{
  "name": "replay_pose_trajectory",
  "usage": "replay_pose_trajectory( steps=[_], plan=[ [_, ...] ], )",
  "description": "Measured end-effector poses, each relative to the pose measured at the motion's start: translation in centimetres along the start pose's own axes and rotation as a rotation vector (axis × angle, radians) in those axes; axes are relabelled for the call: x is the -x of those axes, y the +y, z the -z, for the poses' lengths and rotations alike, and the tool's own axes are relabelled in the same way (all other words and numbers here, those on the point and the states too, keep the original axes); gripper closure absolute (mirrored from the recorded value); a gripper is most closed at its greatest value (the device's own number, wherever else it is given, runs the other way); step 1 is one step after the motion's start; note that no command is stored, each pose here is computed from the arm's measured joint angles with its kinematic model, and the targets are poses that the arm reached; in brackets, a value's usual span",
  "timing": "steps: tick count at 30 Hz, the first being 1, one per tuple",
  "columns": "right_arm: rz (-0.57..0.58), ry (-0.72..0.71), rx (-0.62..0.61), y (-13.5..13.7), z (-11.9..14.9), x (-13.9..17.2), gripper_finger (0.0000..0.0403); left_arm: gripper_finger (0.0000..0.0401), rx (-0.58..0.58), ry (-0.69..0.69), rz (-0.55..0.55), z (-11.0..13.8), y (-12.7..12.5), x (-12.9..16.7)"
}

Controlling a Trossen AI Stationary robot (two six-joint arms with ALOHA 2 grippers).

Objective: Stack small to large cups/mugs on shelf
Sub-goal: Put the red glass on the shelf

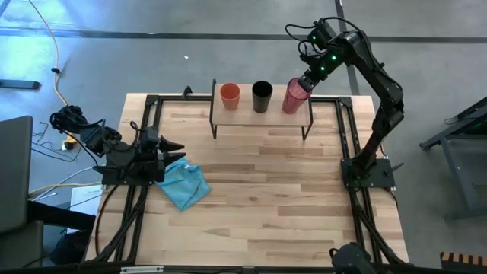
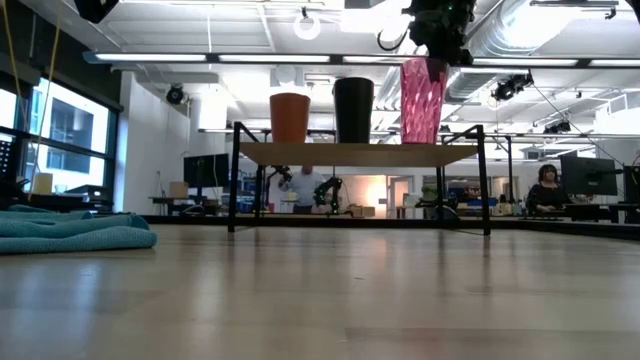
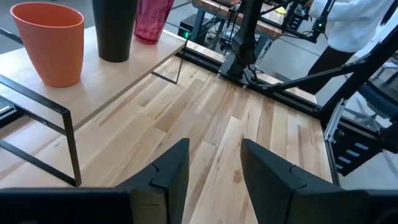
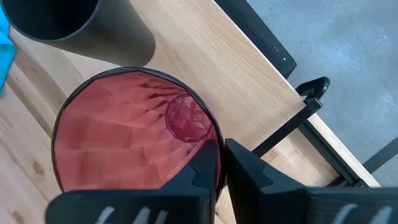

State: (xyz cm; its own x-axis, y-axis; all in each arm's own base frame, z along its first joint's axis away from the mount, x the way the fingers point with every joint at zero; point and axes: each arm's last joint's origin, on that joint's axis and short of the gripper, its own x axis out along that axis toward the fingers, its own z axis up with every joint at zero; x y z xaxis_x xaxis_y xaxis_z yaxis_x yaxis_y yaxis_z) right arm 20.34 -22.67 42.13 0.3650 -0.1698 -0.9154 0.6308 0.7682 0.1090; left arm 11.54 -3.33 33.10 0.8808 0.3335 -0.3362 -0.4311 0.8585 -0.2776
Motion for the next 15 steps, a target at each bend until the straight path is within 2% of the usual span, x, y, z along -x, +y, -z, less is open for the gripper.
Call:
replay_pose_trajectory(
  steps=[15],
  plan=[
    [-0.009,-0.028,0.005,0.01,-0.27,0.0,0.0379,0.0268,0.007,0.006,0.008,0.02,-0.02,0.0]
  ],
)
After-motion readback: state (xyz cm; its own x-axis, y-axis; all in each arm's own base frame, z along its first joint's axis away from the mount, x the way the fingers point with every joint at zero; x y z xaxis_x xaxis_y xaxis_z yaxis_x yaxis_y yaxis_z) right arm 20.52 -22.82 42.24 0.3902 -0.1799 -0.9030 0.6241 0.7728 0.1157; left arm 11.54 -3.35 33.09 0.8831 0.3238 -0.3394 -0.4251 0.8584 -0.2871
